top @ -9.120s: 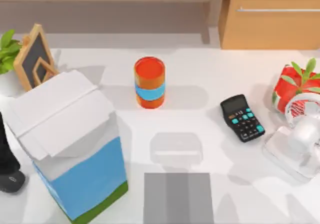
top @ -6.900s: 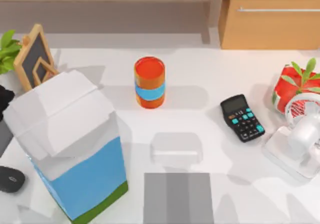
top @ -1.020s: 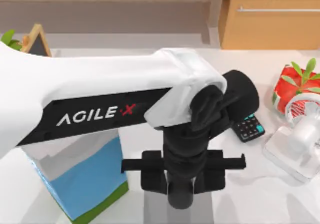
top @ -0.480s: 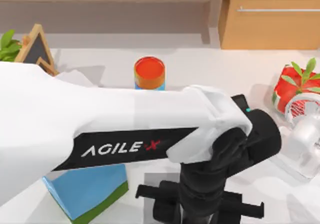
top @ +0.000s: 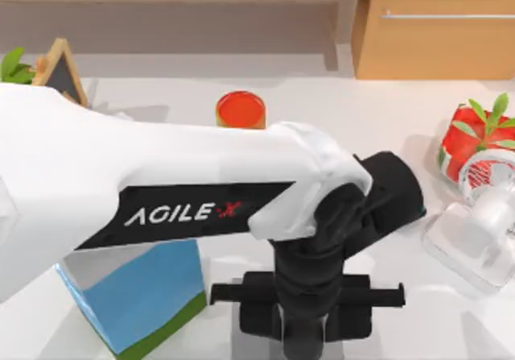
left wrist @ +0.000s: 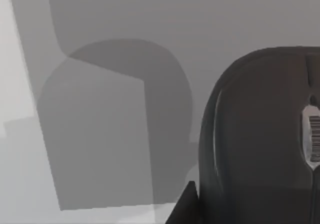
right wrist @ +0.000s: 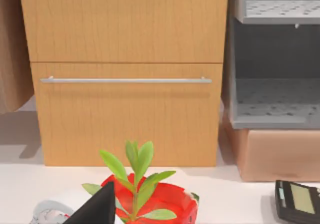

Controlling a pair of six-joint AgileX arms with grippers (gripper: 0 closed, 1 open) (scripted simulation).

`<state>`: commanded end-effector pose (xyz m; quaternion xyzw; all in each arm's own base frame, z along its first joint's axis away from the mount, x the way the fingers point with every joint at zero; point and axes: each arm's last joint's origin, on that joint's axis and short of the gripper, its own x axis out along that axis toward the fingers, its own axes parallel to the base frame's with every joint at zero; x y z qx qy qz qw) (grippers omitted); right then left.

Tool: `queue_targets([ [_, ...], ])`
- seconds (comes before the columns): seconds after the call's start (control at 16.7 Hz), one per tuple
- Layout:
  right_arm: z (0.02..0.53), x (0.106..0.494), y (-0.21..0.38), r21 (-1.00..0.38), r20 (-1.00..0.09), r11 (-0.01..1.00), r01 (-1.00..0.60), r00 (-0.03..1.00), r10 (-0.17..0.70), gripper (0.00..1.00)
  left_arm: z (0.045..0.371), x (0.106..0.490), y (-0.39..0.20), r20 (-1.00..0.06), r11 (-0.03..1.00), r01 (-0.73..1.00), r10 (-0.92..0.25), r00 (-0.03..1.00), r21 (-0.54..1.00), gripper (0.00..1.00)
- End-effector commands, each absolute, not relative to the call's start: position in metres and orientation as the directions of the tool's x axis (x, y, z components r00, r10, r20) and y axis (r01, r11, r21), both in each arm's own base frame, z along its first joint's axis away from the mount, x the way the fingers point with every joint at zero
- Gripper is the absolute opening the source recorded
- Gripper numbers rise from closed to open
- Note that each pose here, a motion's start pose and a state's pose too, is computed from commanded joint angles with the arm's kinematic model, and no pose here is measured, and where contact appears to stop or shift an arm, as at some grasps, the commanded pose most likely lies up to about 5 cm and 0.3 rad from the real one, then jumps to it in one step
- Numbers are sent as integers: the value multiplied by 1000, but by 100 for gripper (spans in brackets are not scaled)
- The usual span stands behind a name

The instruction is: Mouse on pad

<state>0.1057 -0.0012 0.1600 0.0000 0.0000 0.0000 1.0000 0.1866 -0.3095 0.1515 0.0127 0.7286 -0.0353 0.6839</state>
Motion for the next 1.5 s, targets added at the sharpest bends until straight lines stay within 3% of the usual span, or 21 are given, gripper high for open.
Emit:
queue_targets([
  [0.48, 160, 106, -1, 0, 0, 1000, 0, 1000, 0, 100, 139, 197, -302, -1000, 1000, 11, 1, -29, 0, 0],
  [1.26, 160, 106, -1, 0, 0, 1000, 0, 1000, 0, 100, 139, 197, -302, -1000, 1000, 11, 1, -29, 0, 98],
  [1.5, 160, 106, -1, 0, 0, 1000, 0, 1000, 0, 100, 139, 197, -302, -1000, 1000, 11, 1, -29, 0, 100],
])
